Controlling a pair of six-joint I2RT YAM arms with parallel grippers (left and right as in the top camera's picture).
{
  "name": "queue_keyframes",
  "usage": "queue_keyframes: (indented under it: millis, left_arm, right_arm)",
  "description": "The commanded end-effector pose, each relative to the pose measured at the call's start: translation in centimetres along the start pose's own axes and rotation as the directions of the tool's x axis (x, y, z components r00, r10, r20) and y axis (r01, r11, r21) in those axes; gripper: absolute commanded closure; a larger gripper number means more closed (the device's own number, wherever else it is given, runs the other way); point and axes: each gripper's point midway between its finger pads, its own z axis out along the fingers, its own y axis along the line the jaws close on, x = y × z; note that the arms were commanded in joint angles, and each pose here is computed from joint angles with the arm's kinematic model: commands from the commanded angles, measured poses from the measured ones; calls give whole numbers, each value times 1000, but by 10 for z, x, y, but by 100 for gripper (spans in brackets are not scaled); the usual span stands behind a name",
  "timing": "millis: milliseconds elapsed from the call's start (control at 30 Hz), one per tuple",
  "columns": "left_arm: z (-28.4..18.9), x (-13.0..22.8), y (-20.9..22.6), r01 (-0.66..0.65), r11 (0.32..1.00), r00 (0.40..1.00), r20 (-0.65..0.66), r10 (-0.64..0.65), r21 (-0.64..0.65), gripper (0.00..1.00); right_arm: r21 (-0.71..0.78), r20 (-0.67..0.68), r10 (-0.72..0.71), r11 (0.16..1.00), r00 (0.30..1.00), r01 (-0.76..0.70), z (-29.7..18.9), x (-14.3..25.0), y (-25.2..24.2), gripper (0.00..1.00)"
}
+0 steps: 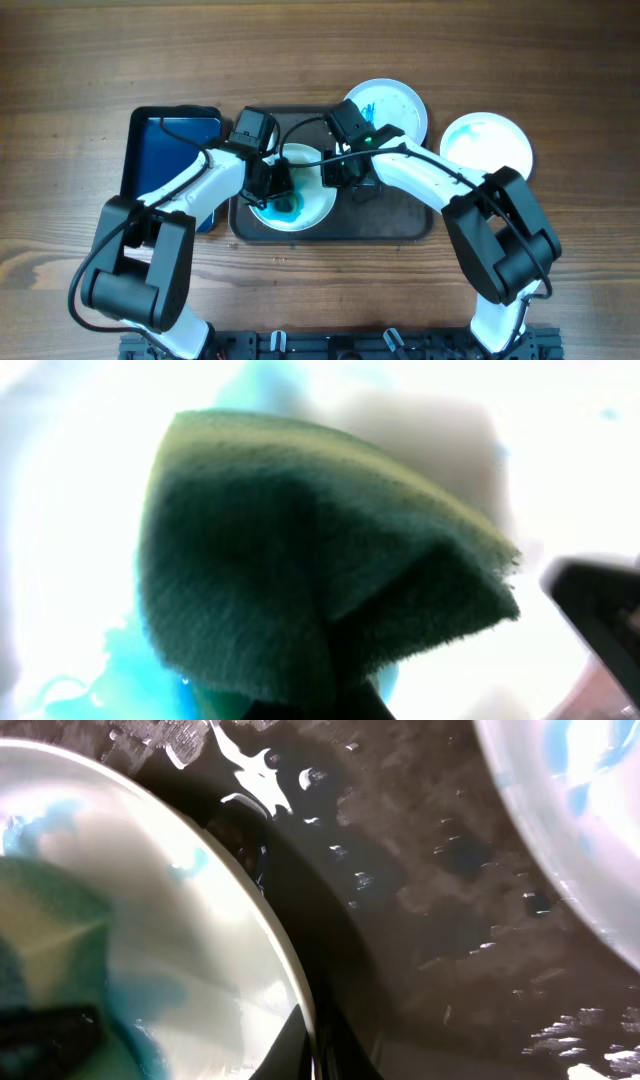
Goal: Clean dirty plates on tray and stack at the side
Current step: 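Scrub the second plate with the sponge in the left gripper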
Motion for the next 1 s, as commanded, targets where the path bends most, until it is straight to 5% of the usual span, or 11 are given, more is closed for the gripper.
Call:
queue_keyframes:
  millis: [0,133,267,400,467,533,600,700,833,967]
  left_arm:
    - [25,23,4,113,994,990,-83,-114,-14,96]
    - [17,-6,53,305,926,951,128,-282,-223,96]
    - [-20,-23,94,396,800,910,310,-276,-450,96]
    - [-26,-14,95,365,791,928,259,-267,-491,96]
    - [-7,9,58,166,926,984,1,-176,-340,96]
    - [0,24,22,31,991,988,-145,-51,-134,96]
    - [0,27,-8,-57,997,981,-185,66,55,96]
    - [-3,-3,-19,-68,990,993,-84,79,120,96]
    - [-22,-60,28,151,983,981,135,-137,-101,96]
    - [-51,-64,88,333,865,933,264,-244,-375,96]
  right_arm:
    - [-10,-22,6,1000,1000,-6,9,4,5,96]
    - [-15,-27,6,1000,1000,-7,8,5,6,96]
    - [-16,-26,7,1000,1000,-7,8,5,6,96]
    - [-16,-25,6,1000,1000,-7,8,5,6,96]
    - [-16,-25,6,1000,1000,-6,8,5,6,96]
    - [-16,-25,6,1000,1000,-6,8,5,7,96]
    - [-21,-25,5,1000,1000,-6,8,4,7,96]
    - [-24,-27,4,1000,1000,-5,8,5,8,96]
    - [-21,-30,3,1000,1000,-4,8,5,7,96]
    - [-22,-29,3,1000,1000,-4,8,5,7,96]
